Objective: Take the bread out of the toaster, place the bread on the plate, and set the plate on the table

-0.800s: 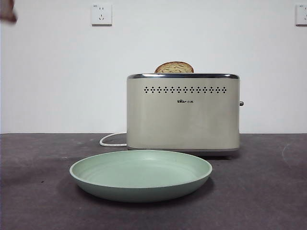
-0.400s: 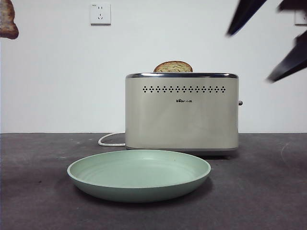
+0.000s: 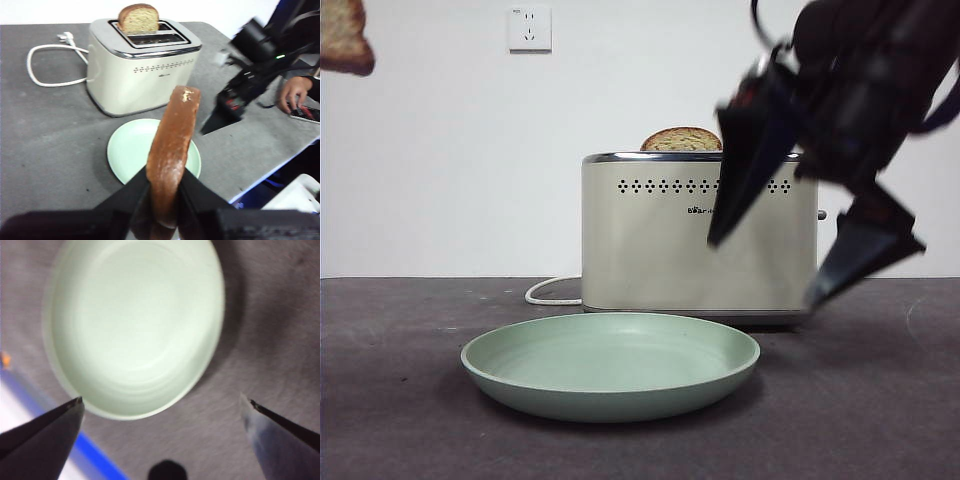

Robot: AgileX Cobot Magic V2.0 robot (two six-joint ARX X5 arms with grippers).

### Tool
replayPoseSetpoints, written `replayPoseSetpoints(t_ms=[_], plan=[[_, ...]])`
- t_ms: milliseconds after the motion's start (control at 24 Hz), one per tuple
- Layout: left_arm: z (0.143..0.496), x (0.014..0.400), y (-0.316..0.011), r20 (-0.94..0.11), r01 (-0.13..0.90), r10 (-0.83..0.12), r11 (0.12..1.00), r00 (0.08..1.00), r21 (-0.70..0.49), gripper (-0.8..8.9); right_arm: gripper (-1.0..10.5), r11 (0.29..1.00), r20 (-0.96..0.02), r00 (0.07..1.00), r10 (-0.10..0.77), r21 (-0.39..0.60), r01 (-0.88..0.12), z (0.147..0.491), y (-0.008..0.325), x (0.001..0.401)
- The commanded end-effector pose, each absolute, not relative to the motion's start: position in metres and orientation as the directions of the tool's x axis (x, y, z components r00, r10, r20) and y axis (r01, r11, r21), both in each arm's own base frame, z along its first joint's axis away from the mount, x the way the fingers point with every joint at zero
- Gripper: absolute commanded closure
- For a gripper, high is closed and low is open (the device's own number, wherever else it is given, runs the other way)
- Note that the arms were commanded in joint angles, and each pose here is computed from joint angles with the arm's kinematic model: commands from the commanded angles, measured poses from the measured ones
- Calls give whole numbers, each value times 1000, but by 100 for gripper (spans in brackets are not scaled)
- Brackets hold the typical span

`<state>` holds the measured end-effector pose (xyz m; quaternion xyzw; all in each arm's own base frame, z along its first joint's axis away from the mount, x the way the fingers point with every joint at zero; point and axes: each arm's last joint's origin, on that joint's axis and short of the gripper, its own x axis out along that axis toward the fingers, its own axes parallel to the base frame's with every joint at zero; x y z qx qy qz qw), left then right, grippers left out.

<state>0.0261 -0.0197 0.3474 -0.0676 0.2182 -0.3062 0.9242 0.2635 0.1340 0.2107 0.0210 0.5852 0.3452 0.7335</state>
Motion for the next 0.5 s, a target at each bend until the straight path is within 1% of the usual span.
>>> replayPoseSetpoints(t_ms=[42,83,125,167,208,417,458,500], plan=[[348,25,-20,-351,542,-602,798,717,-264,822,354,770,-854,51,517,438,-465,196,138,270],[348,25,-20,-351,542,-602,798,717,-264,822,359,770,-856,46,515,438,-463,191,139,272],[348,25,-20,-351,541,-602,798,717,-263,822,394,770,-856,45,515,439,-463,186,140,275],[348,25,-20,-351,541,-602,799,718,-262,822,453,768,-856,43,516,439,-467,181,143,277],[348,25,-19,-351,541,-601,799,718,-262,822,481,765,-854,40,519,443,-468,176,146,279],[348,25,-19,-351,536,-596,803,723,-259,822,492,750,-858,9,514,444,-490,158,163,280],[348,25,-19,-351,536,-596,803,722,-260,822,563,748,-857,14,515,442,-495,157,165,280],[348,25,-19,-352,536,-596,803,722,-260,822,713,746,-852,26,523,442,-498,158,167,281]])
